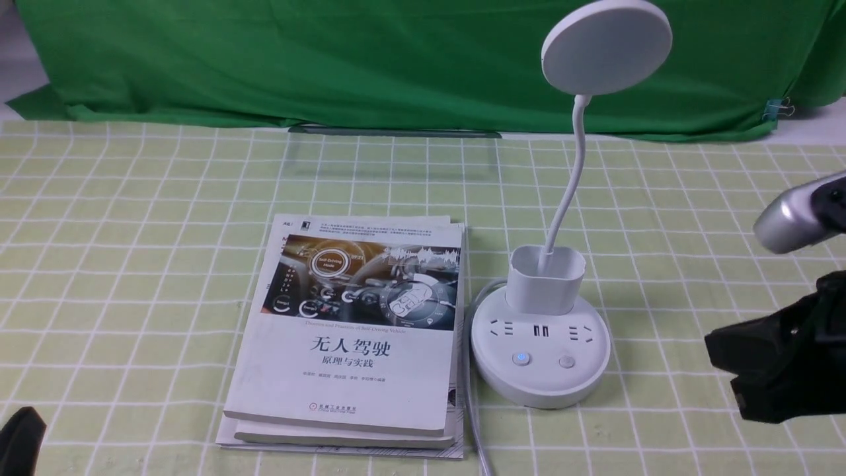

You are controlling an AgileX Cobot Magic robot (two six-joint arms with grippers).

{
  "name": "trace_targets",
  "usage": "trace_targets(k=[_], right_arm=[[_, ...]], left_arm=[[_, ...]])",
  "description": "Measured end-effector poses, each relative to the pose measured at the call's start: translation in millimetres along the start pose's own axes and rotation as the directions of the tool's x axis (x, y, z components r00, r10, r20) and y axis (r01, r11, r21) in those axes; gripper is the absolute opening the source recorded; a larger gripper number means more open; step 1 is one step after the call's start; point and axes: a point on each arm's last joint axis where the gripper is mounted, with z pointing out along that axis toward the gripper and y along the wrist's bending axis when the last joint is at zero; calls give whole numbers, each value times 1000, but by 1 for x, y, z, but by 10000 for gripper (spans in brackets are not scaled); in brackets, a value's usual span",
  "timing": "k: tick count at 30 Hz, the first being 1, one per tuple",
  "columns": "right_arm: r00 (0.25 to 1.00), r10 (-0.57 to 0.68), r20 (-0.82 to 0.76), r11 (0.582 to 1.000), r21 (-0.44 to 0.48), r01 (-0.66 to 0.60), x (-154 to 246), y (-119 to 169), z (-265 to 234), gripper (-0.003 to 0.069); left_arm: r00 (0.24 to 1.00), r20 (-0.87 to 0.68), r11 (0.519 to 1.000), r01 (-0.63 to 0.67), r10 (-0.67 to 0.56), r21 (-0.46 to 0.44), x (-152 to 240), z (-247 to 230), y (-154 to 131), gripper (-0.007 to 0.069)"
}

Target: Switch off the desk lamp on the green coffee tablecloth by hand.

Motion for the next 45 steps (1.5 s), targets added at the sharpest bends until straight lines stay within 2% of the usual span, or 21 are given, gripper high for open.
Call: trace_targets(k=[5, 10, 14, 20, 26, 33, 45], right_arm=[[996, 2, 89, 999, 33, -5, 6, -6, -20, 50], [976, 57, 208, 985, 150, -90, 43, -24, -31, 41], [933, 29, 358, 945, 296, -143, 88, -34, -35, 41], [898, 7, 440, 879, 426, -215, 145, -34, -22, 41], [873, -9, 488, 849, 464, -251, 172, -36, -1, 41], [849, -36, 527, 840, 477, -261, 182, -37, 8, 41], [894, 12, 448, 851, 465, -244, 193, -33, 13, 41]], left_arm=[[1000, 0, 1000, 0, 0, 0, 0, 0, 0, 410], [1000, 0, 1000, 0, 0, 0, 0, 0, 0, 410], [1000, 0, 1000, 0, 0, 0, 0, 0, 0, 410], [1000, 0, 1000, 0, 0, 0, 0, 0, 0, 410], [1000, 0, 1000, 0, 0, 0, 0, 0, 0, 410], [1000, 0, 1000, 0, 0, 0, 0, 0, 0, 410], [1000, 1, 1000, 0, 0, 0, 0, 0, 0, 410]])
